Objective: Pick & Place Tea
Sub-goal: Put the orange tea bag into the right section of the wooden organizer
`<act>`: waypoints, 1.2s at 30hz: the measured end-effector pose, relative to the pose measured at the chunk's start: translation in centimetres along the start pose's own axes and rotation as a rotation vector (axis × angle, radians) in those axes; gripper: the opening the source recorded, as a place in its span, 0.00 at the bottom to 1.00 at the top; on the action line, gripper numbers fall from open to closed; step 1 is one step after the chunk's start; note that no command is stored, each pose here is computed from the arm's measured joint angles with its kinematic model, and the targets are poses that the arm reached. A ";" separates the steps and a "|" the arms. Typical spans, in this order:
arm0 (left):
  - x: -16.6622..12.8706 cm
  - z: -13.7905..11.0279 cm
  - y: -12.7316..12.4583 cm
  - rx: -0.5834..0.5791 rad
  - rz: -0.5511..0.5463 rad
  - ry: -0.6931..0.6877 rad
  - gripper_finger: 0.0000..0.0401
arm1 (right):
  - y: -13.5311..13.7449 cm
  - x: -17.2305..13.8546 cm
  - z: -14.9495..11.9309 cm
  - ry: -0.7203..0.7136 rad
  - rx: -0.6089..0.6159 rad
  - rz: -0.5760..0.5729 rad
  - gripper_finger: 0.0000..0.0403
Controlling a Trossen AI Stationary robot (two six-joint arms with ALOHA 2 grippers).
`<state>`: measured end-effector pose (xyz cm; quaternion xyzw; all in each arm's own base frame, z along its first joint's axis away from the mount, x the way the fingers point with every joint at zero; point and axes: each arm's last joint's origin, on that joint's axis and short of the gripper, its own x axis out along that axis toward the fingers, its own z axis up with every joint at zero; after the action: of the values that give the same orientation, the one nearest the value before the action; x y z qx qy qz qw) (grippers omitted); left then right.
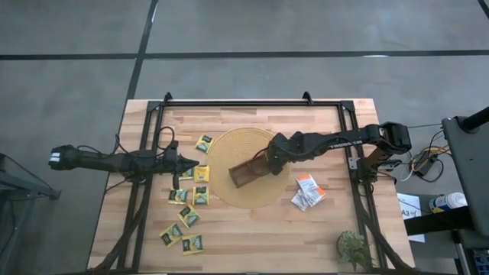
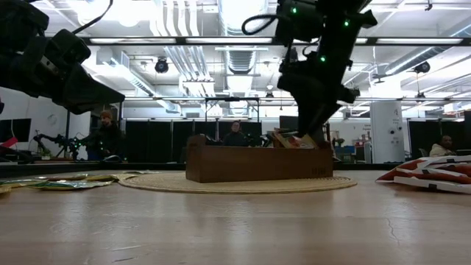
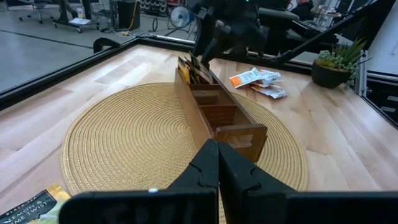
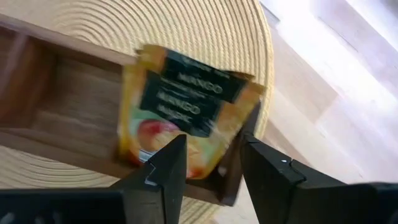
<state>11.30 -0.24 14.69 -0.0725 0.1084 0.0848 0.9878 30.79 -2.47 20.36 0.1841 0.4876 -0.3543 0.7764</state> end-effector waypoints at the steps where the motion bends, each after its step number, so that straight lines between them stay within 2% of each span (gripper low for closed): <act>1: 0.0 0.0 0.0 0.000 0.000 0.000 0.00 | 0.1 -0.2 0.1 -0.004 -0.002 0.005 0.36; 7: 0.0 0.0 0.0 0.000 0.000 0.000 0.00 | 0.6 -0.2 0.0 -0.019 -0.006 0.023 0.36; 12: 0.0 0.0 0.0 0.000 0.000 0.000 0.00 | 0.8 2.0 -0.7 0.024 -0.034 -0.008 0.36; 19: 0.0 0.0 0.0 0.000 0.000 0.000 0.00 | 0.9 4.5 -0.7 0.136 -0.094 0.018 0.35; 26: 0.0 0.0 0.0 0.000 0.000 0.000 0.00 | 0.7 3.6 0.3 0.134 -0.079 0.047 0.32; 36: 0.0 0.0 0.0 0.000 0.000 0.000 0.00 | 1.8 1.2 2.0 0.050 -0.072 0.115 0.29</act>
<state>11.30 -0.23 14.69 -0.0726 0.1084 0.0850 0.9878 33.73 -2.95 20.11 0.1923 0.5078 -0.2868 0.7892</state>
